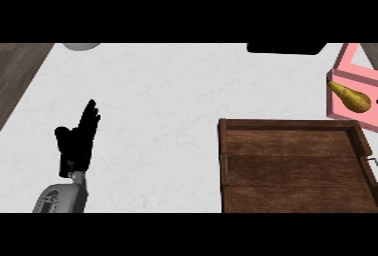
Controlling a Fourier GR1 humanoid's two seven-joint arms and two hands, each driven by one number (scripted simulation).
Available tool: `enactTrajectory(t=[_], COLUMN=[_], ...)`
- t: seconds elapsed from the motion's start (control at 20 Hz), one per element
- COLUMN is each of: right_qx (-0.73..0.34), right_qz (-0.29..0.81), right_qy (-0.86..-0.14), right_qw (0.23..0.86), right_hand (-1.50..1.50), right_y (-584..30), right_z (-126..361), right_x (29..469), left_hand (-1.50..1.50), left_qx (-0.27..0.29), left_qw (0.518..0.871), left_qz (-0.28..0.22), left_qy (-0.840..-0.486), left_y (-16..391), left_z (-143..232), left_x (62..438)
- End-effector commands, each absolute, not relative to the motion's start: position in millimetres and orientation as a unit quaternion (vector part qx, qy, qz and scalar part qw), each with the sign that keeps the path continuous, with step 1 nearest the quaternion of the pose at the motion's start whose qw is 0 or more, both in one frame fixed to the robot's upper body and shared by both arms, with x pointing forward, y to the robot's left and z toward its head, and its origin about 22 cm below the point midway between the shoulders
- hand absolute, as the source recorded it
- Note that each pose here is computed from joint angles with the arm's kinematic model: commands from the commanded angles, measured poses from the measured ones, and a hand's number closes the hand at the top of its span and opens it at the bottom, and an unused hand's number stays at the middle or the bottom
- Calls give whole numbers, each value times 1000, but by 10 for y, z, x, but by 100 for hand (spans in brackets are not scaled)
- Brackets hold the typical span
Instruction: Pick the pear from the tray and place it in the cardboard box
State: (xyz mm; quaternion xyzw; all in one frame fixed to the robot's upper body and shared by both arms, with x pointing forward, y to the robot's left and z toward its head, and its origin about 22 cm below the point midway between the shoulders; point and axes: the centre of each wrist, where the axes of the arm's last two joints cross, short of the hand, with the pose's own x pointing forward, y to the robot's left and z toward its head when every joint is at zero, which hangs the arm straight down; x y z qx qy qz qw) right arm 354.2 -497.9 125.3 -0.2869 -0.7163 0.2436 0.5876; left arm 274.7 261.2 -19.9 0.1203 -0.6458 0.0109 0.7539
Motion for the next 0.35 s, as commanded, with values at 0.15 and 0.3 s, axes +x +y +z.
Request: enactTrajectory(t=[0.15,0.3], right_qx=[-165,-175], right_qz=[105,69], right_qy=[-788,-787], right_qw=[584,588], right_hand=[-150,-150], right_y=[-5190,-5455], right_z=[1304,1332], right_x=[3414,3151], left_hand=[0,0], left_qx=[120,119], left_qw=[751,746], left_qz=[17,12], left_qy=[-649,-655], left_y=[2533,2619], left_z=[-228,-212], left_x=[2722,2658])
